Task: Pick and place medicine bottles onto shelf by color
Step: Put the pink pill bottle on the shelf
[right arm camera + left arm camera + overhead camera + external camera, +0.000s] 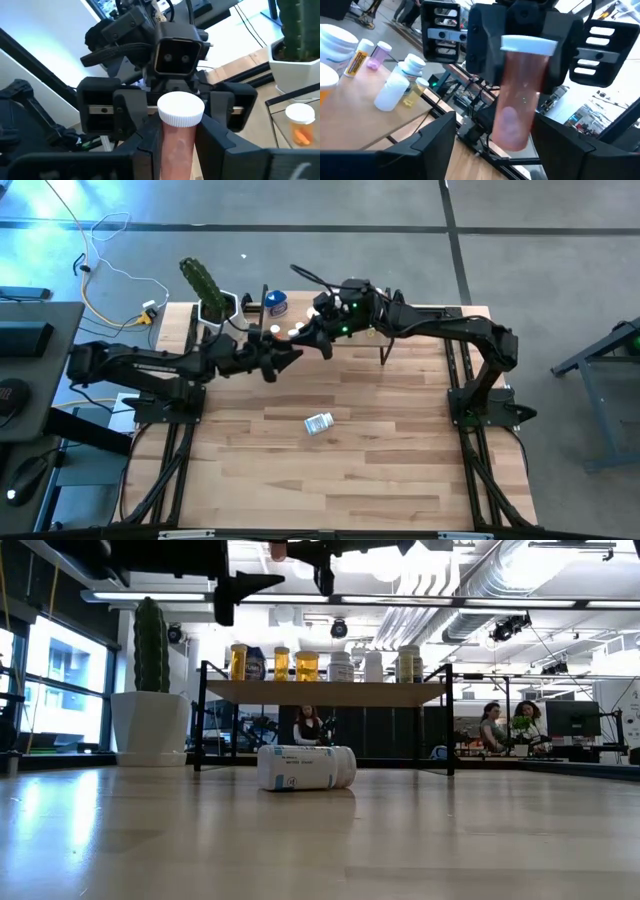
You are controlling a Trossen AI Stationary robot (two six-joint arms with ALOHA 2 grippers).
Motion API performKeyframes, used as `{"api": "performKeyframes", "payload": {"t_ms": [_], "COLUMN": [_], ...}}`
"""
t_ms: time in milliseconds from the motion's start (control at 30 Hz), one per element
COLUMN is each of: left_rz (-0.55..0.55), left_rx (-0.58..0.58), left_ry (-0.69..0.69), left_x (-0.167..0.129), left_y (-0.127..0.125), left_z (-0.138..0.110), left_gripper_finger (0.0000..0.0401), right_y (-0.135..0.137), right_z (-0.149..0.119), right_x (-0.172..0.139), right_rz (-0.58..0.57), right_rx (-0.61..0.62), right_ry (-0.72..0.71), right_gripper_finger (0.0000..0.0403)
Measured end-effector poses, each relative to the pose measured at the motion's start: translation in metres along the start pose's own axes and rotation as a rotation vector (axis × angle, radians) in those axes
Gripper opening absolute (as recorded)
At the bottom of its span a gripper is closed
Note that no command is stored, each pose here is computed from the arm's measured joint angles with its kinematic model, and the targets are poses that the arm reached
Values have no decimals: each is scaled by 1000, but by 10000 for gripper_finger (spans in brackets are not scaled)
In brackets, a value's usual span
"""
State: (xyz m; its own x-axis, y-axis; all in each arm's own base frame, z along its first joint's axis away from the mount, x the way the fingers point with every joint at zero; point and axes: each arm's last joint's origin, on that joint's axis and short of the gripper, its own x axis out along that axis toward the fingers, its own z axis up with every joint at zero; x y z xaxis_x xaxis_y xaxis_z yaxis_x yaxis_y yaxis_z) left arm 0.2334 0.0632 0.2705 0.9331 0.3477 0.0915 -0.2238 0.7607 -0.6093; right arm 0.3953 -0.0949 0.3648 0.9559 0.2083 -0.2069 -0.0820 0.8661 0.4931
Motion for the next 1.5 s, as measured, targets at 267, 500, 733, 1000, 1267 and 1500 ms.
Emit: {"api": "performKeyframes", "payload": {"t_ms": [267, 500, 733, 1000, 1267, 1500], "left_rz": [7, -8, -10, -2, 2, 23], "left_rx": [19, 38, 85, 120, 204, 320], "left_ry": [2, -20, -21, -12, 8, 48], "left_x": [2, 2, 2, 2, 2, 2], "left_y": [2, 0, 0, 1, 2, 5], "left_z": [-2, 0, 0, 0, -2, -5], "left_gripper_finger": [182, 138, 100, 91, 91, 91], "right_y": [-1, -1, -1, -2, -2, -14], "right_z": [-1, -1, -2, -3, -5, 0], "right_x": [0, 0, 0, 0, 0, -6], "right_rz": [6, 9, 6, 1, -10, -42], "right_rx": [-25, -34, -48, -49, -53, -5], "right_ry": [12, 16, 26, 32, 48, 37], "right_gripper_finger": [78, 78, 85, 109, 139, 192]}}
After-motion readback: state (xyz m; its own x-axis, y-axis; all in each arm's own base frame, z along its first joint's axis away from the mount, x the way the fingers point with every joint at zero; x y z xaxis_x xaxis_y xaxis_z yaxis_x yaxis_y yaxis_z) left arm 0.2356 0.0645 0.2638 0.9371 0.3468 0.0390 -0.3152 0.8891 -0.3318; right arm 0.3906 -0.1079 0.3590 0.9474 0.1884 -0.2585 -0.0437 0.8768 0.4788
